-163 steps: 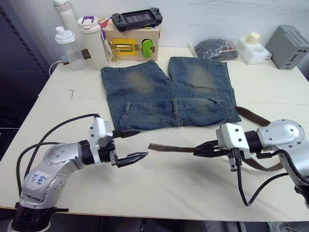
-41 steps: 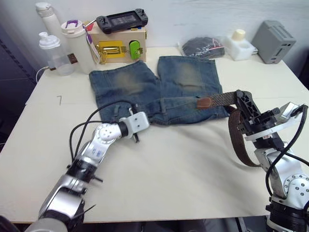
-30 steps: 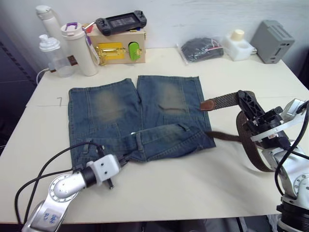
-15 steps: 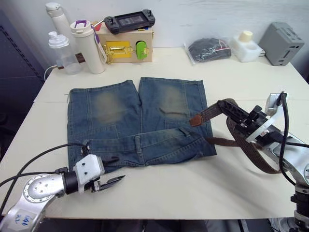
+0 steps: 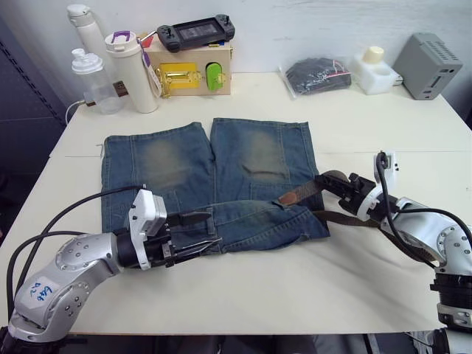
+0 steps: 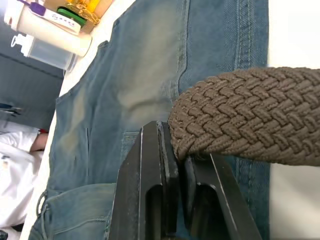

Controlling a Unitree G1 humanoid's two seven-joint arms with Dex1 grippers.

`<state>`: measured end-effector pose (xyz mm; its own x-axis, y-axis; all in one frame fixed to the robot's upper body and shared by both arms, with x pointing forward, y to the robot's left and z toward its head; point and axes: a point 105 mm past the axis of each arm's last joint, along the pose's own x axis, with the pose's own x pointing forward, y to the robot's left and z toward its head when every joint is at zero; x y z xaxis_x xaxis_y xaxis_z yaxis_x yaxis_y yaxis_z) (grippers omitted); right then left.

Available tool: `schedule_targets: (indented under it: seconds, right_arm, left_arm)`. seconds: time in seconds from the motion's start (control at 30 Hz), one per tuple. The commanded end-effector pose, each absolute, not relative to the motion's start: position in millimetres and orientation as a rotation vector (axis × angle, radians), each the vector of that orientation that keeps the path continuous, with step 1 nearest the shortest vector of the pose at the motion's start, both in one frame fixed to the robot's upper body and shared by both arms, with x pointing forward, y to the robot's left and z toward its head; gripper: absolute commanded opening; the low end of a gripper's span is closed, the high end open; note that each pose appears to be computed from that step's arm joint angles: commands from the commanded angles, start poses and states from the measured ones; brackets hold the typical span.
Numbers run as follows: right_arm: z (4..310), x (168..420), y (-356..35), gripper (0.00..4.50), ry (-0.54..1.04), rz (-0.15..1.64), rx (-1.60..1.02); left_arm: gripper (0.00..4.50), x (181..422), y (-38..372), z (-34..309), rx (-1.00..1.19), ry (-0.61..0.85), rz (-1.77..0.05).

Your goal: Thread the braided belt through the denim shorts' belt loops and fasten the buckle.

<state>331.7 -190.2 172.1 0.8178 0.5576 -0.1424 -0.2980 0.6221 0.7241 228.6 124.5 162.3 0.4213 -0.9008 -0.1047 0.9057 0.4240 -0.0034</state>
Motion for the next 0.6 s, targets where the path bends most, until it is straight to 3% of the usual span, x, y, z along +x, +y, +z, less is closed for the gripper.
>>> schedule_targets:
  seconds: [0.03, 0.6]
  right_arm:
    - [184, 331, -195, 0.00, 0.342, 0.525, 0.729]
    - [190, 325, -175, 0.00, 0.484, 0.646, 0.741]
  left_arm:
    - [3.22, 225, 121, 168, 0.078, 0.059, -1.136]
    - [3.22, 229, 117, 166, 0.075, 0.053, -1.117]
